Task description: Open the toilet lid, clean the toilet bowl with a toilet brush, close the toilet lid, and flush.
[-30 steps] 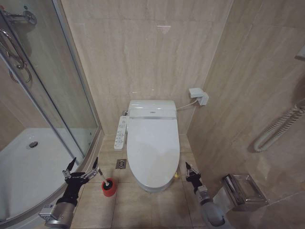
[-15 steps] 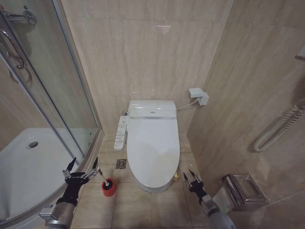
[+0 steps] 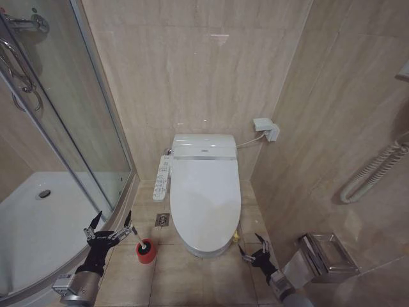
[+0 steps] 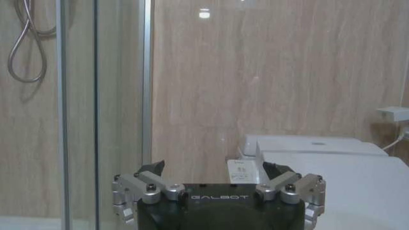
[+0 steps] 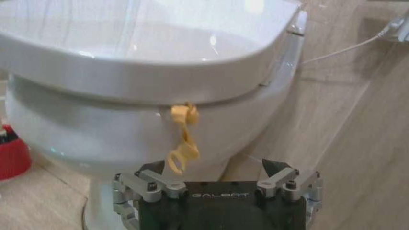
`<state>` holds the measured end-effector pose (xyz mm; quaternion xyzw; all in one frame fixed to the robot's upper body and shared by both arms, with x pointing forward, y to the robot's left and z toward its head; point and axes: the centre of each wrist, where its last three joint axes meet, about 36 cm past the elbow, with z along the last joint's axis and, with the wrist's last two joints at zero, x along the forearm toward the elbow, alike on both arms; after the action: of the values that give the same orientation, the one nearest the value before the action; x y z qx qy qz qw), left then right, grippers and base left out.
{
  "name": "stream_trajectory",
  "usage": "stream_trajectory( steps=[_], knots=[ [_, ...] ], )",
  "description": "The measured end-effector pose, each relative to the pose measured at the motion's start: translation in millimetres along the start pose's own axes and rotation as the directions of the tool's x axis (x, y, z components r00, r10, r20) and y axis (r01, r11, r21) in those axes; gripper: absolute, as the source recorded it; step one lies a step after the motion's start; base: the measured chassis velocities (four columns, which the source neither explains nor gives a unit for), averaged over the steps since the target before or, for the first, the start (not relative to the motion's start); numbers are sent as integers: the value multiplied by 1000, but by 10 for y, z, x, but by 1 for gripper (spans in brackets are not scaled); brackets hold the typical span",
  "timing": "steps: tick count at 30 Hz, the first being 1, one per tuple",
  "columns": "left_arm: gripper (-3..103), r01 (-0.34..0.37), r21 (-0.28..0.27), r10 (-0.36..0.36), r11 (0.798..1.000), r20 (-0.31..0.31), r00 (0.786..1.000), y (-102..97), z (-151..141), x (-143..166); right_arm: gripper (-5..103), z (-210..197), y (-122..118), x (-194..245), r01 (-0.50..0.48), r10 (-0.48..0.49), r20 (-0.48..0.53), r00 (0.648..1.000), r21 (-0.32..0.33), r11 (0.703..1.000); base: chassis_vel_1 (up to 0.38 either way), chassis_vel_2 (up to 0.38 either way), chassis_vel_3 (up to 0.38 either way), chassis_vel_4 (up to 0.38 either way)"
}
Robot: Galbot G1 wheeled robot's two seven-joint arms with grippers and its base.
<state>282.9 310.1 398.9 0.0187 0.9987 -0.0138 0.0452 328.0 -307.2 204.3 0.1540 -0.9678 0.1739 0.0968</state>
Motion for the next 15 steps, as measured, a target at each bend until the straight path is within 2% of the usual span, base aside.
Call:
stream_trajectory(
  steps=[1, 2, 15],
  knots=[
    [100, 0, 0, 0, 1000, 0, 1000, 0, 0, 0, 83, 0, 0, 0, 0, 0, 0, 1000, 0, 1000, 0, 0, 0, 0],
    [100, 0, 0, 0, 1000, 0, 1000, 0, 0, 0, 100, -17, 22, -43, 1, -1, 6, 1000, -5, 1000, 0, 0, 0, 0],
    [100, 0, 0, 0, 1000, 0, 1000, 0, 0, 0, 100, 19, 18, -351, 4, -4, 31, 1000, 6, 1000, 0, 0, 0, 0]
  ],
)
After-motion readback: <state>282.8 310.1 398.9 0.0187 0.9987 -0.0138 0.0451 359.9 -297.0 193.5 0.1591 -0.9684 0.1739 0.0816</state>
